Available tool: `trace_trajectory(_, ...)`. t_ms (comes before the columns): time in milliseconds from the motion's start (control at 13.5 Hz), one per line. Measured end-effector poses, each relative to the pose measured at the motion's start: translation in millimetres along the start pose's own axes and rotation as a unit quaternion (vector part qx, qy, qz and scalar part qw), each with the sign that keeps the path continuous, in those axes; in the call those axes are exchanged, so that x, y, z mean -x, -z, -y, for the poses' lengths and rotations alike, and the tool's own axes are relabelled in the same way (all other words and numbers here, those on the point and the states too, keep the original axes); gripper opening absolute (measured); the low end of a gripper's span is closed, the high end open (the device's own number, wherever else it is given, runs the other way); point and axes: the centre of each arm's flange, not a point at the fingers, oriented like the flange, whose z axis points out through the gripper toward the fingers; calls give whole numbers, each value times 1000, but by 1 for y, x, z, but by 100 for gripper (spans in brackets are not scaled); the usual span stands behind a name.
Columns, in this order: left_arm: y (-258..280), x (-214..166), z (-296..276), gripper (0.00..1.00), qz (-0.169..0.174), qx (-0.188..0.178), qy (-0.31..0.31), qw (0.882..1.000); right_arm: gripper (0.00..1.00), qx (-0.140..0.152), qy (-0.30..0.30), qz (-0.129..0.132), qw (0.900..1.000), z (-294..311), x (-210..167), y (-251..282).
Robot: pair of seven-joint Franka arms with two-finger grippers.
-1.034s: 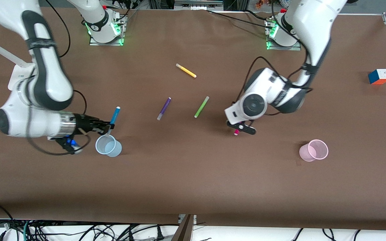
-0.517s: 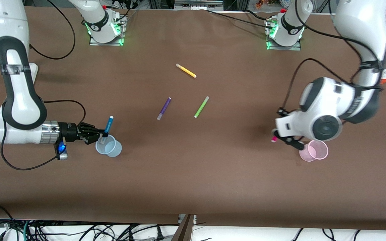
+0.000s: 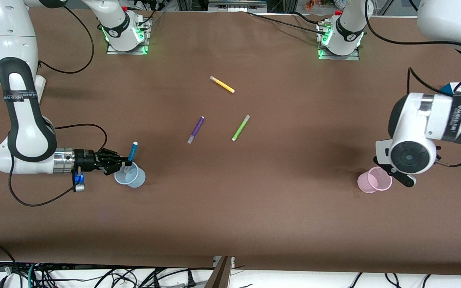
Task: Place pink and blue markers in matching cups
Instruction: 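Carry the blue marker over the blue cup while the left gripper carries pink, then open the right gripper over the blue cup while the left gripper drops pink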
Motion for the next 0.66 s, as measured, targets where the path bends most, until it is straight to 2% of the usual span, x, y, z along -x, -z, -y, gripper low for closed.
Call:
trace_trajectory(221, -26, -34, -3, 17, 44, -40, -37, 998, 52, -3, 0, 2, 1000, 0, 0, 4)
trace_trajectory(295, -34, -49, -8, 17, 46, -43, -48, 997, 67, -3, 5, 7, 1000, 5, 2, 7)
trace_trajectory(517, -50, -80, -14, 17, 30, -57, -66, 996, 99, 4, 18, 25, 1000, 34, 19, 28)
trace_trajectory(664, -53, -83, -13, 17, 28, -61, -67, 995, 100, 11, 22, 24, 999, 49, 29, 47)
